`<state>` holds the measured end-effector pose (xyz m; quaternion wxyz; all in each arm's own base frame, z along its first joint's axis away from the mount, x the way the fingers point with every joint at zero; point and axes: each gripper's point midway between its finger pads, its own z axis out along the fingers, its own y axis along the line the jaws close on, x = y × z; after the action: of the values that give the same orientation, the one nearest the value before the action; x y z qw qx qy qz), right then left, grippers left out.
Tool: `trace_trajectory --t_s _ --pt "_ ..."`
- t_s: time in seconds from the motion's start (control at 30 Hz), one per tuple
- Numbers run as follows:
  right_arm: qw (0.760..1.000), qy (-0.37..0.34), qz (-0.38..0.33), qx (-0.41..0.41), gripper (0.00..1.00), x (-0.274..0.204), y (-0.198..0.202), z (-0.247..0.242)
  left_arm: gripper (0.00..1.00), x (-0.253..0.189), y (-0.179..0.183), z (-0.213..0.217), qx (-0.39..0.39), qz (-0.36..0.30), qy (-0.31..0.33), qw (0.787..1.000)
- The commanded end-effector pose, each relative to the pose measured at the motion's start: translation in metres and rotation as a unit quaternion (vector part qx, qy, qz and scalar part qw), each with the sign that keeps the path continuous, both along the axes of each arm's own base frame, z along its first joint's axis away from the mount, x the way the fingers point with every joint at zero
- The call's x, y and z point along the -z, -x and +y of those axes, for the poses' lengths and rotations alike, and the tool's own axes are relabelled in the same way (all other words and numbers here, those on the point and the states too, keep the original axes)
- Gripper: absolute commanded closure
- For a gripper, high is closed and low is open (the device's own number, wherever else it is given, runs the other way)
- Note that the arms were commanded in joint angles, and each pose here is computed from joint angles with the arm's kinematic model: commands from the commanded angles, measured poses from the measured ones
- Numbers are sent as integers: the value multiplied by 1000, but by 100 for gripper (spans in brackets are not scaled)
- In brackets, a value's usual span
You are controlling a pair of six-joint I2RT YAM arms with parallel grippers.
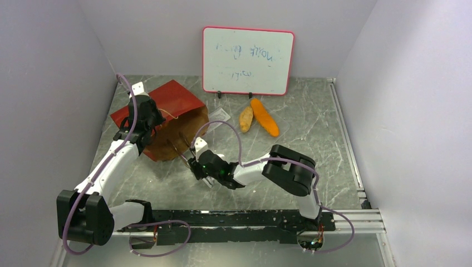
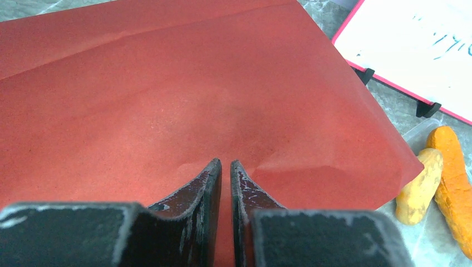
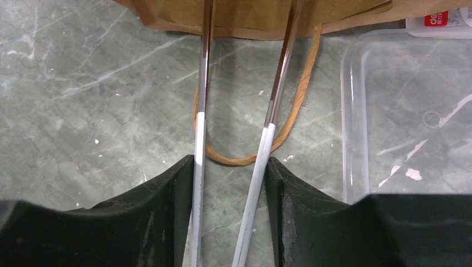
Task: Take the fake bread out of the paper bag
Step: Pick up the clamp at the center of the board.
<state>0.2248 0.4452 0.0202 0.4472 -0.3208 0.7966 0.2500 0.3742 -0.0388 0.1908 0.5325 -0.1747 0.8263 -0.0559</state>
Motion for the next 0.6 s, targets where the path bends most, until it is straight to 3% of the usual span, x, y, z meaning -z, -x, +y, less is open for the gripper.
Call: trace_trajectory --t_s 0.0,0.2,0.57 --pt "1000 23 2 10 56 14 -2 -6 93 -3 -1 -2 -2 -11 6 1000" --pt "999 29 -6 21 69 15 -2 -11 93 -3 0 -2 -1 -11 6 1000" --pt "1000 -1 -7 26 74 -22 4 -15 93 -8 1 -1 -3 -16 3 1000"
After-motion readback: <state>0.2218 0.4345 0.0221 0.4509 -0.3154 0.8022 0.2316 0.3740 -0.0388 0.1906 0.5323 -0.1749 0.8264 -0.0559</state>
